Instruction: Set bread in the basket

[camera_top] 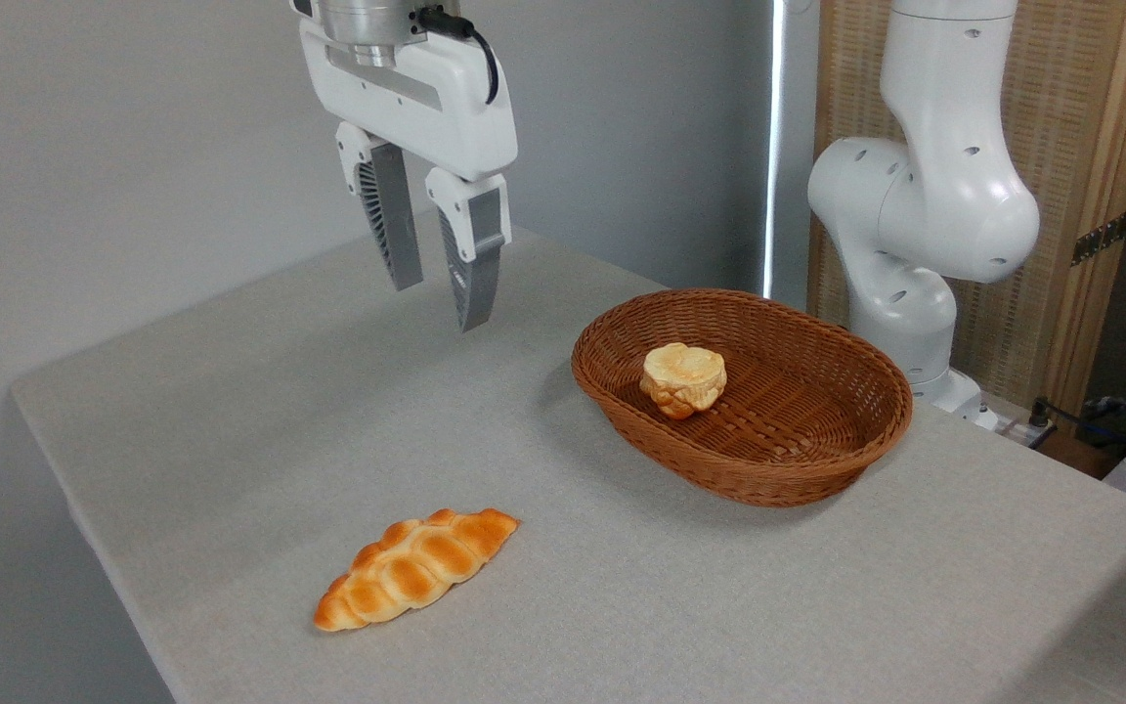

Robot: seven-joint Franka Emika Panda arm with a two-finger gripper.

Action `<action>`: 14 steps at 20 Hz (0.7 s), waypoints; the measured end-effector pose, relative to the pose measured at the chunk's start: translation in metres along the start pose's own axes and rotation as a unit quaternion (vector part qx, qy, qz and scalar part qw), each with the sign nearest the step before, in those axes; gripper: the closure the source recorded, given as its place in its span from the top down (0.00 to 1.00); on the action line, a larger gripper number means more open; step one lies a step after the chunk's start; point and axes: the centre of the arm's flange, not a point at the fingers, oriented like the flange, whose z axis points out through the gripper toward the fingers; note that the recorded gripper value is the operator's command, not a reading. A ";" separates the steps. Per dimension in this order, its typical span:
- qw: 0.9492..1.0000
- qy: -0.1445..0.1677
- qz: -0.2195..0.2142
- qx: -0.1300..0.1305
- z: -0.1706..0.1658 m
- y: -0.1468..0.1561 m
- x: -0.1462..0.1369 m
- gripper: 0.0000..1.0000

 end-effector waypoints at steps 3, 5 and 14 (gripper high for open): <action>1.000 -0.005 0.000 0.002 -0.002 -0.002 0.000 1.00; 1.000 -0.008 0.000 0.008 -0.003 -0.006 0.003 1.00; 1.000 -0.015 -0.001 0.021 -0.003 -0.018 0.011 1.00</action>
